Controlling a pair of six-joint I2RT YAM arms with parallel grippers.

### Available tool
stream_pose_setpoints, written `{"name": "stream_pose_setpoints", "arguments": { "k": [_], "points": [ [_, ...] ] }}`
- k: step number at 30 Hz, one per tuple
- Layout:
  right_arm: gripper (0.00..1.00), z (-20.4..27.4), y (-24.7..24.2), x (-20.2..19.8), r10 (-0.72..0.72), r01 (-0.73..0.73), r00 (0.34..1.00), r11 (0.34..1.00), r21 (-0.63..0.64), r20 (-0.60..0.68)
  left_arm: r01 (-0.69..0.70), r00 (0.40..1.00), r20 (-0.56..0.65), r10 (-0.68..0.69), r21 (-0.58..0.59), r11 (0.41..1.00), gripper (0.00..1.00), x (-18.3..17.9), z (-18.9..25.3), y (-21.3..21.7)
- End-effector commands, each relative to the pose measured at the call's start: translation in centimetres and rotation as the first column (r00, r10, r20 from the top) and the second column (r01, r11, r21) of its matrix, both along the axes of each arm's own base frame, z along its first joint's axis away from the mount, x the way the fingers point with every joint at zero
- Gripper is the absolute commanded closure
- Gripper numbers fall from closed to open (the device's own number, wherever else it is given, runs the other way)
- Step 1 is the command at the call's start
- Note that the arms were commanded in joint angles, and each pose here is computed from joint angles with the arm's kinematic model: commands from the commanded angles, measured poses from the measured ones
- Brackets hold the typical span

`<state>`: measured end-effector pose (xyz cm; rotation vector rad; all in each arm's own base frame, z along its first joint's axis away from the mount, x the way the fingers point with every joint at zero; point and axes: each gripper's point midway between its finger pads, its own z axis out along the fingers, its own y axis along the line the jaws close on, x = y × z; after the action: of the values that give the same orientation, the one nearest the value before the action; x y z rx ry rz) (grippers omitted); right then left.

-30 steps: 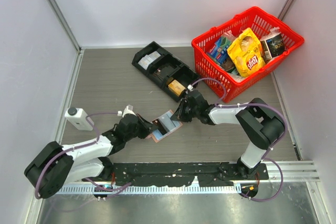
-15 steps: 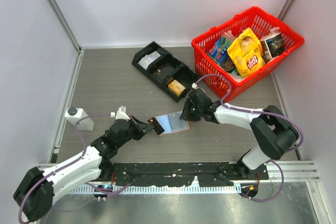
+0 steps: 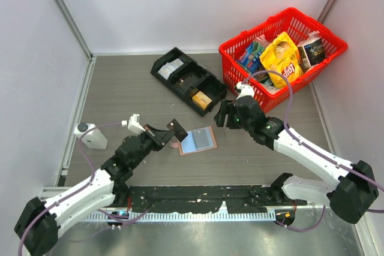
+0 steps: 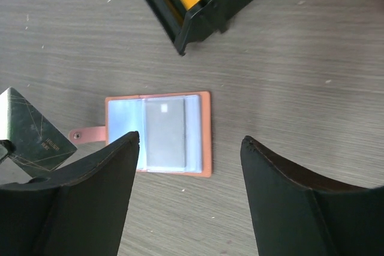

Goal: Take the credit cards out of the card holder
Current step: Remove the credit card from the card holder, then place the credit card in the storage box.

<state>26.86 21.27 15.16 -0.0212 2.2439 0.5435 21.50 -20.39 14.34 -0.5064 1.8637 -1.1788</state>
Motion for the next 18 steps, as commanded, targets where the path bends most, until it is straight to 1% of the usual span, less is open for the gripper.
{"name": "stream_pose_setpoints", "arguments": {
  "k": [1,5,7,10,14,15,18],
  "points": [
    [0.26,3.1,-3.4,0.9,-0.079,0.091,0.991,0.989,-0.120,0.107,0.000,0.991,0.133,0.005,-0.040,0.999,1.00,2.5,4.8,-1.9],
    [0.25,4.3,-4.8,0.6,-0.098,0.119,0.986,0.980,-0.157,0.133,0.020,0.989,0.150,-0.011,-0.058,0.998,1.00,4.7,6.0,-4.2],
    [0.23,5.1,-5.0,0.4,-0.096,0.118,0.983,0.982,-0.144,0.154,0.002,0.987,0.157,0.009,-0.068,0.998,1.00,6.2,6.8,-4.7],
    [0.21,6.3,-5.4,0.0,-0.100,0.123,0.977,0.986,-0.115,0.188,-0.030,0.990,0.131,0.042,-0.089,0.996,1.00,9.1,7.1,-4.8],
    [0.19,8.7,-6.3,-0.8,-0.110,0.130,0.952,0.990,-0.052,0.286,-0.088,0.988,0.117,0.105,-0.144,0.986,1.00,13.4,7.7,-3.7],
    [0.15,9.4,-6.5,-1.1,-0.097,0.115,0.943,0.993,-0.038,0.319,-0.101,0.987,0.111,0.117,-0.140,0.985,1.00,14.5,7.6,-3.6],
    [0.14,11.3,-7.2,-2.2,-0.079,0.089,0.918,0.996,-0.008,0.388,-0.130,0.984,0.104,0.144,-0.129,0.983,1.00,17.5,7.6,-3.8]
  ]
}}
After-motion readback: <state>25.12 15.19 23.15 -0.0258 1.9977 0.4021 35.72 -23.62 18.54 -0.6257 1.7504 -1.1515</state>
